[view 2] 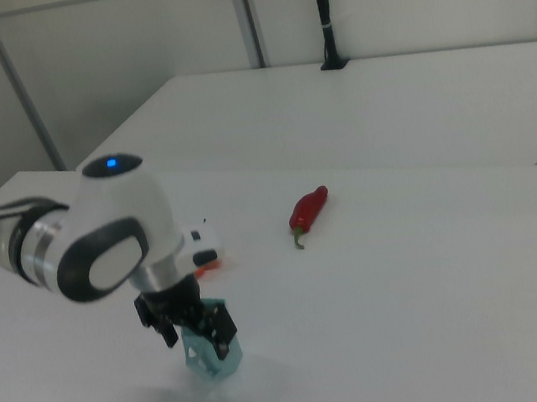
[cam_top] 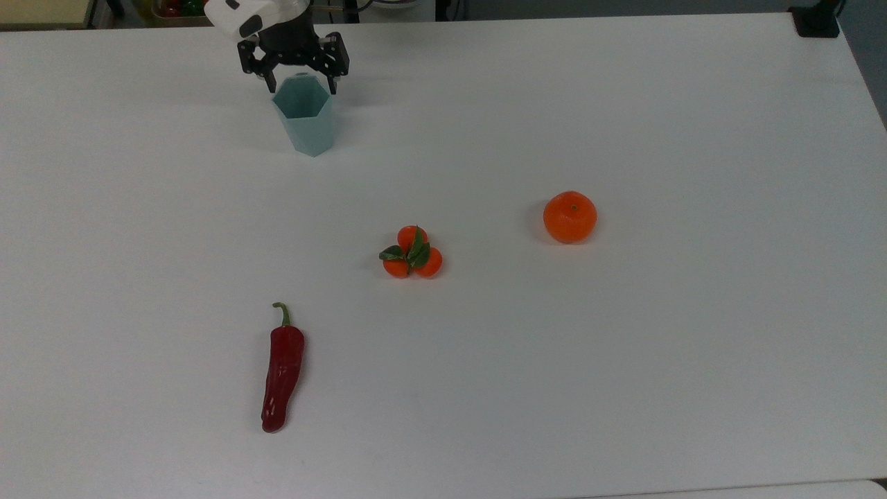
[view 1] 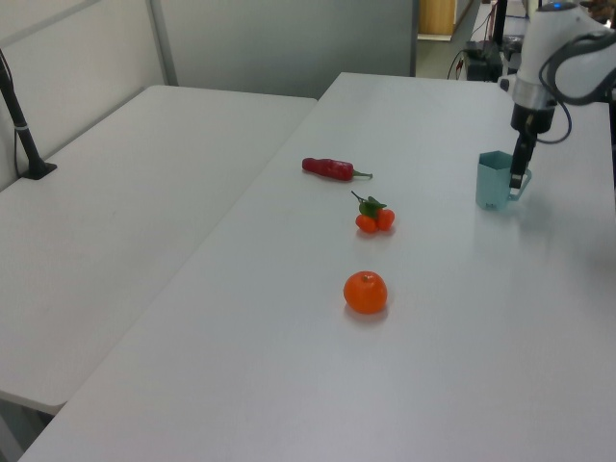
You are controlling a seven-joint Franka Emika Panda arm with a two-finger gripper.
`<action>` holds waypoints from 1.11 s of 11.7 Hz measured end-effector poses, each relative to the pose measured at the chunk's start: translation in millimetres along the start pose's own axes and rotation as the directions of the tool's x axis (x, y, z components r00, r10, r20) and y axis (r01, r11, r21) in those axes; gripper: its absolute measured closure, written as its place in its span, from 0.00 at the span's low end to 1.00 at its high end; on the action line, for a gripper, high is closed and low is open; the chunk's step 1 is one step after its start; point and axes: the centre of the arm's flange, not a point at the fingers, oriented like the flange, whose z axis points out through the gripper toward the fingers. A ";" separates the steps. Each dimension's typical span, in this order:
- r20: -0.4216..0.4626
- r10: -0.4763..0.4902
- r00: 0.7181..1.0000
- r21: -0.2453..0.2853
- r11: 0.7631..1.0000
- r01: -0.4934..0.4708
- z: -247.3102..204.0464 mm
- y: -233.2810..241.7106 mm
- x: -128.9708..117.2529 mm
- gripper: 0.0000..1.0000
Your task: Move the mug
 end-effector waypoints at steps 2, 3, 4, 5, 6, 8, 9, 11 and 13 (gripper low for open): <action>0.049 -0.023 0.999 0.011 1.000 0.023 -47.5 -7.0 18.8 0.00; 0.070 -0.035 0.997 0.015 0.999 0.034 -64.2 -11.8 23.6 0.00; 0.101 -0.054 0.993 0.022 0.998 0.052 -92.0 -20.0 29.9 0.00; 0.115 -0.064 0.991 0.025 0.998 0.061 -110.7 -24.6 32.9 0.00; 0.123 -0.066 0.990 0.025 0.998 0.064 -132.4 -28.9 36.2 0.00; 0.094 -0.027 0.995 0.013 1.000 0.026 -197.6 -46.1 44.5 0.00; 0.079 -0.003 0.997 0.006 1.000 0.003 -216.3 -55.3 46.3 0.00; 0.049 0.067 0.997 -0.010 0.998 -0.067 -247.0 -82.9 48.5 0.00; 0.030 0.131 0.991 0.004 0.991 -0.132 -257.4 -99.9 50.8 0.00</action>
